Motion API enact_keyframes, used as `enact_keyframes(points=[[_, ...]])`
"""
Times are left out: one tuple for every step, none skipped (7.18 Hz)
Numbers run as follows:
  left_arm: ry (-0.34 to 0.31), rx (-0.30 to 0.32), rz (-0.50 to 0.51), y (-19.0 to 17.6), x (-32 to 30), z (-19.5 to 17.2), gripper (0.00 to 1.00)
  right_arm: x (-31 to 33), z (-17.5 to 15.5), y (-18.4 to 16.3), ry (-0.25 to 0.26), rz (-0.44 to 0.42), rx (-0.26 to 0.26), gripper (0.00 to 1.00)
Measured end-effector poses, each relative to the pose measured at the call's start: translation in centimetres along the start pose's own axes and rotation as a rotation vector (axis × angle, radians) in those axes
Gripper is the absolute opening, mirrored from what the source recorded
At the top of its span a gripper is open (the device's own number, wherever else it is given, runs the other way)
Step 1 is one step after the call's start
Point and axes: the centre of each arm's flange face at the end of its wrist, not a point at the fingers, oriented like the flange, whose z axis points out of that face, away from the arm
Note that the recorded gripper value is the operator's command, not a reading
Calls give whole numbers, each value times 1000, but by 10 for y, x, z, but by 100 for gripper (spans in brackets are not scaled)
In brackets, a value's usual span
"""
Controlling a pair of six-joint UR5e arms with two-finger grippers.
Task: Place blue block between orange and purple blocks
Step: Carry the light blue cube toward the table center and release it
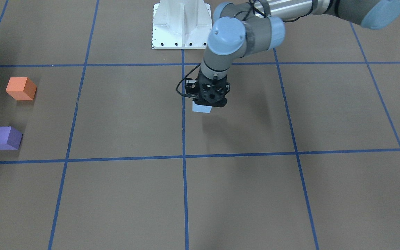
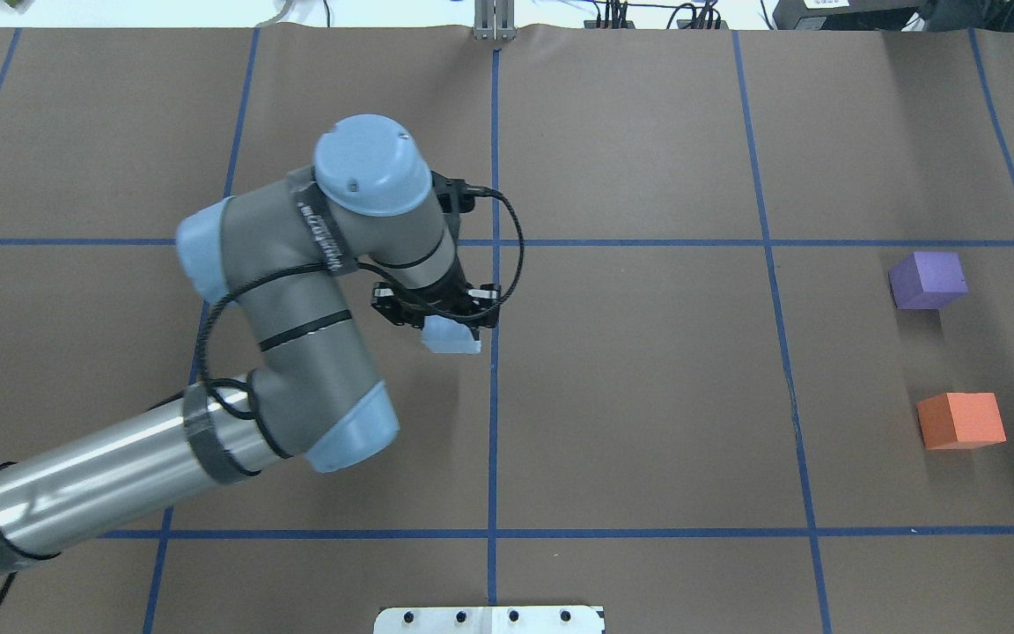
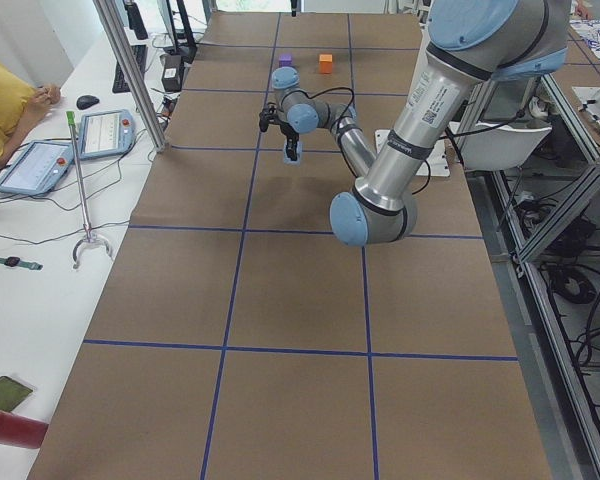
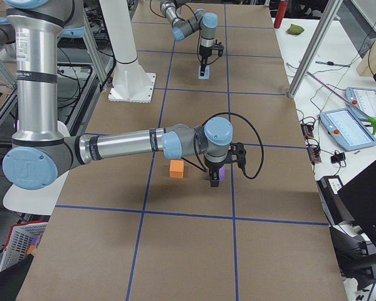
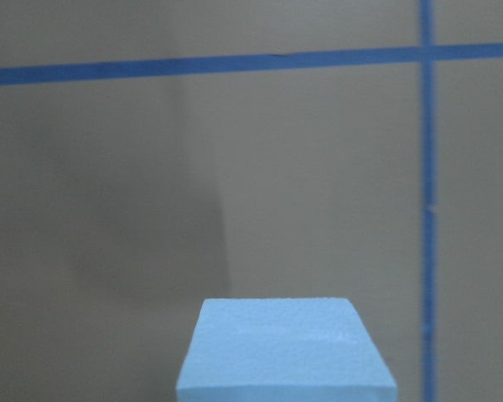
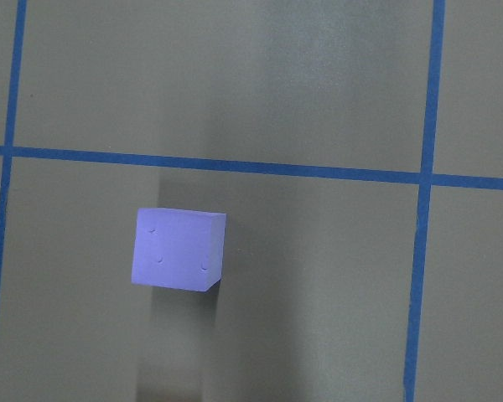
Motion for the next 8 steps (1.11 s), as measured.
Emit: enact_keyframes(points=[[-31,3,2,-2,56,19,0,2,1,3,-1,-7,6,100],[-58,27,10,6,95,35,14,2,3,5,-3,-16,9,100],[-74,43,17,14,118,46,55,2,6,6,-4,-22,8,100],[-88,43,18,18,133,55,75,0,8,7,-6,-25,4,100],[-96,39,16,21,144,60,83,-1,10,7,-9,-27,0,100],[-100,34,11,26,150,64,100,-3,12,8,-14,-30,-4,100],[-104,39,3,28,153,66,100,-7,16,7,-18,-43,-7,100],[-111,54,2,29,154,67,100,-13,19,6,-23,-66,-3,100]])
